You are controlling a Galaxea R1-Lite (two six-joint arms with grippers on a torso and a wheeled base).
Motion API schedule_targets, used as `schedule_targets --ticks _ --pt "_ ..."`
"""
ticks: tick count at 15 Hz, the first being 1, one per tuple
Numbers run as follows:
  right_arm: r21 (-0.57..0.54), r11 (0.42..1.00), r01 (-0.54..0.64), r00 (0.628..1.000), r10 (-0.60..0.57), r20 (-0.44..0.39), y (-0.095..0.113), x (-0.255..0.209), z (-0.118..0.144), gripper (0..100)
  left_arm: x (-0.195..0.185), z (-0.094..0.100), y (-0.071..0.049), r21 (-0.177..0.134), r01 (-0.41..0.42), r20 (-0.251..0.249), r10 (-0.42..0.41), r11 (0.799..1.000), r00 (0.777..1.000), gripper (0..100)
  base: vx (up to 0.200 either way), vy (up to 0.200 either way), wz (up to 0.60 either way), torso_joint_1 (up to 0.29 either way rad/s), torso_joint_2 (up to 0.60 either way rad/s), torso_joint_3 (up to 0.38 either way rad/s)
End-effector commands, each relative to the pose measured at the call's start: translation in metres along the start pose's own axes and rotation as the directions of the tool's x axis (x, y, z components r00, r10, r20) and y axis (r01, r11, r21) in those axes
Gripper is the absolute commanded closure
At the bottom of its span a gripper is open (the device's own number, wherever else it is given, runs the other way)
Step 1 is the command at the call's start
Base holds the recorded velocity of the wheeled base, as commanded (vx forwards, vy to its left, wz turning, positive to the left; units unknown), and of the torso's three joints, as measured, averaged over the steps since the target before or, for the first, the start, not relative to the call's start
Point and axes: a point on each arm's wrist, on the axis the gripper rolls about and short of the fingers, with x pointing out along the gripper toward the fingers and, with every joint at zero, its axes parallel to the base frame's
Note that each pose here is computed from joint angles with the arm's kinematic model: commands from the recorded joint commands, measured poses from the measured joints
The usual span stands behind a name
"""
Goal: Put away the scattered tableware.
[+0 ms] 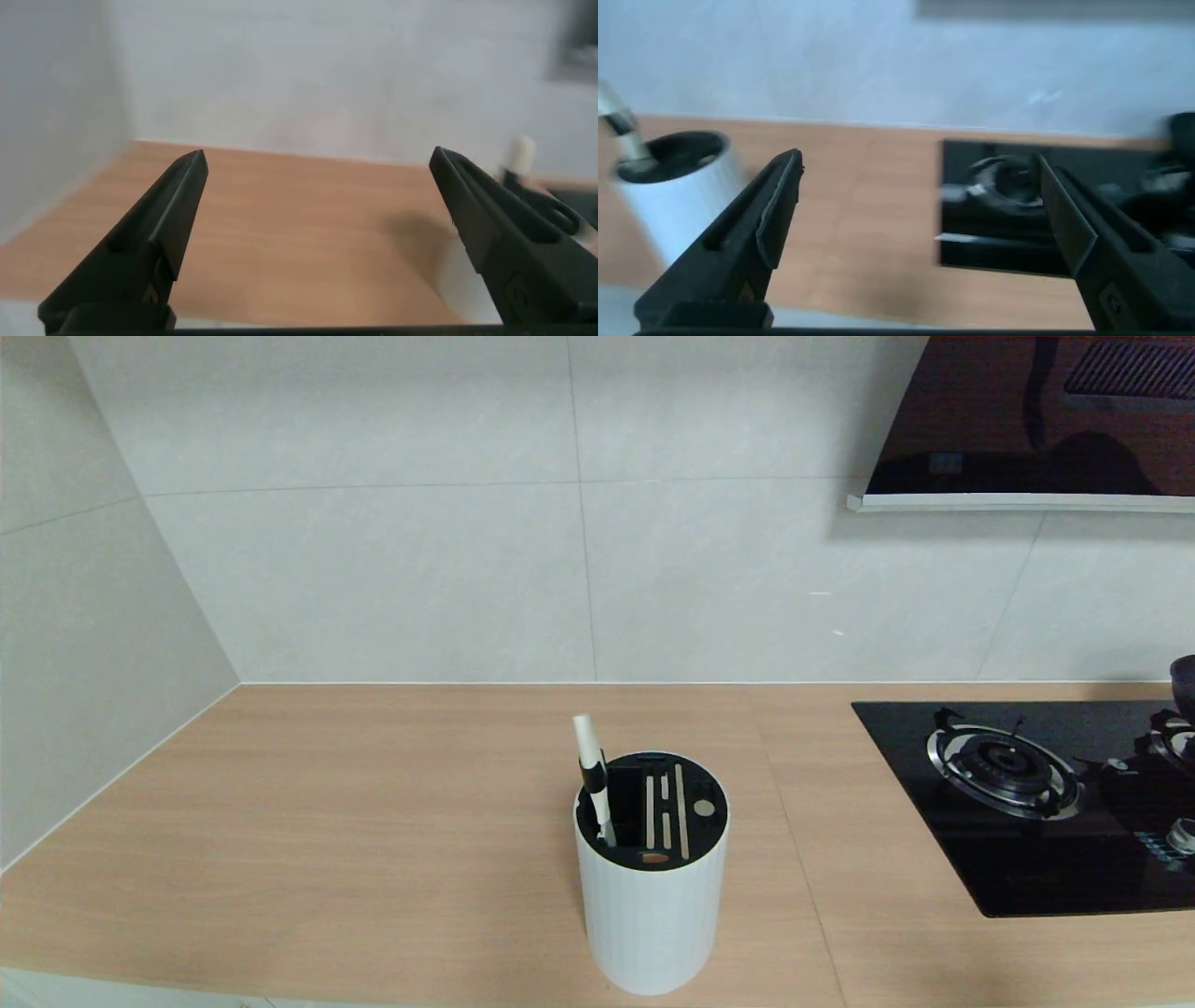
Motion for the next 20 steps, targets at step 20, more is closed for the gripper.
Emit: schedule_targets --ticks 20 --pt "0.008 0.995 -0.095 0.979 0.094 -0.181 0.010 0.004 -0.101 0 0.006 -0.127 -0.006 0.060 0.070 -0.246 -0.053 0.996 0.968 0 0.000 0.000 0.00 0.000 0.00 0.000"
